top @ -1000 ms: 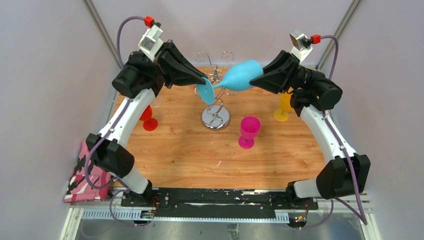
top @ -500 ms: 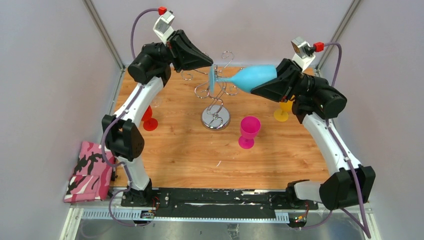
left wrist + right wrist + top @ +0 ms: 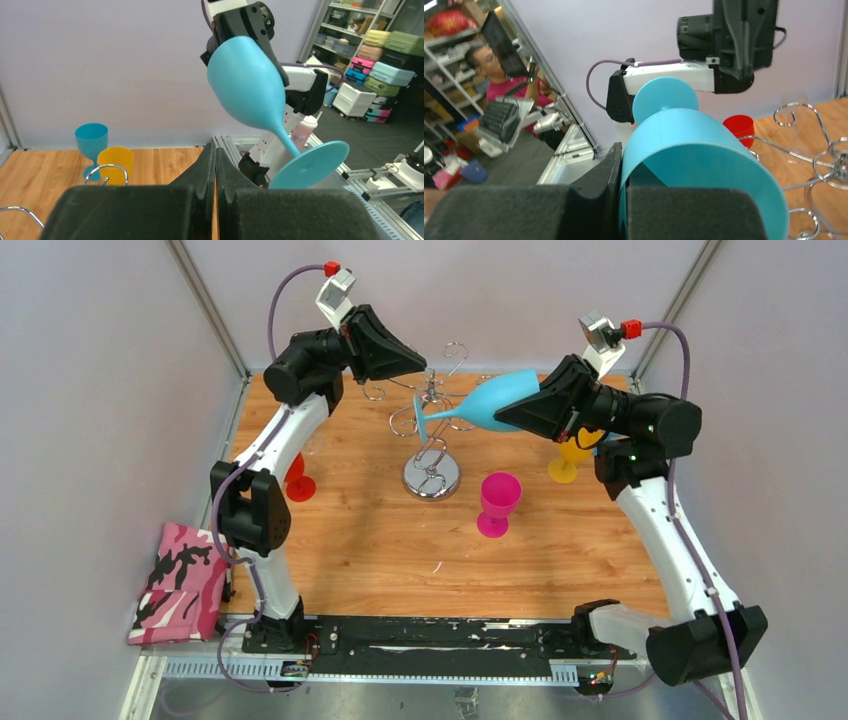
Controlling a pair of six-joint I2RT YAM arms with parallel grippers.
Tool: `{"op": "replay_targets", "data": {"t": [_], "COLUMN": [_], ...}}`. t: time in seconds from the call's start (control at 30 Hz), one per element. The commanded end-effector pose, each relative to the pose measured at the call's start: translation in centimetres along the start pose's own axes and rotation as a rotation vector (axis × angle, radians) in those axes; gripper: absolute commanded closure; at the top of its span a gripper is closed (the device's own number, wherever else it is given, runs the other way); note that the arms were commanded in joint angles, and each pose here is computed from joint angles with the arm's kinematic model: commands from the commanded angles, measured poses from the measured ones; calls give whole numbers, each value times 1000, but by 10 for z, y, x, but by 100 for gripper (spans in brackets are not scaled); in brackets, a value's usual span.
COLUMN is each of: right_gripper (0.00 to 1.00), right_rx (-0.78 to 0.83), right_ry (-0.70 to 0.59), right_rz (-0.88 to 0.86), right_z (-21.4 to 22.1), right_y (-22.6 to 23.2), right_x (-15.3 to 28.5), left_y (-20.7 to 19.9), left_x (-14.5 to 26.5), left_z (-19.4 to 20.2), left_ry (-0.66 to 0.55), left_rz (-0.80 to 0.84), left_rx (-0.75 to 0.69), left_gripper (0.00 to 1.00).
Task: Take the wine glass off the wine glass rack
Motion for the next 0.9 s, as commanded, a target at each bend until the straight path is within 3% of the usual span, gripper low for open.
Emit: {"op": "replay_targets", "data": {"t": [0.0, 0.17, 0.27, 0.3, 0.4, 0.5, 0.67, 0.87], "right_gripper": [100, 100, 100, 100, 100, 100, 100, 100], "right_rx": [69, 194, 187, 176, 134, 96, 5, -47], "right_ry": [-33, -65, -78, -71, -51, -15, 112, 231], "right_rz": [220, 667, 948, 1033, 1278, 1482, 1620, 1629], "right_z": [-1, -9, -8, -6, -2, 4, 19, 30], "right_y": [-3, -1, -11, -16, -35, -62, -117, -173], "right_x": [6, 36, 63, 72, 99, 122, 136, 135], "left_y": [-18, 7, 43, 58, 58, 48, 25, -8], "left_x": [3, 24, 37, 50, 70, 75, 92, 106], "left_z": [-30, -61, -59, -41, -28, -27, -4, 4], "left_ry": [-65, -202, -175, -102, 158, 261, 362, 440], "left_rz": [-1, -192, -560, -791, -1297, -1488, -1714, -1932], "left_rx": [-98, 15, 56, 142, 89, 103, 47, -49], "left_gripper": [100, 100, 100, 100, 100, 100, 100, 100]}}
Point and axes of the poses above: each gripper's point midway between its finger pads, its own x axis back along the fingers, its own y axis along the line the jaws close on, z = x × y, the point moved 6 cm from there along x, back along the fingers, and after that the axes turned 10 degrees about -x, right-handed, at the moved point
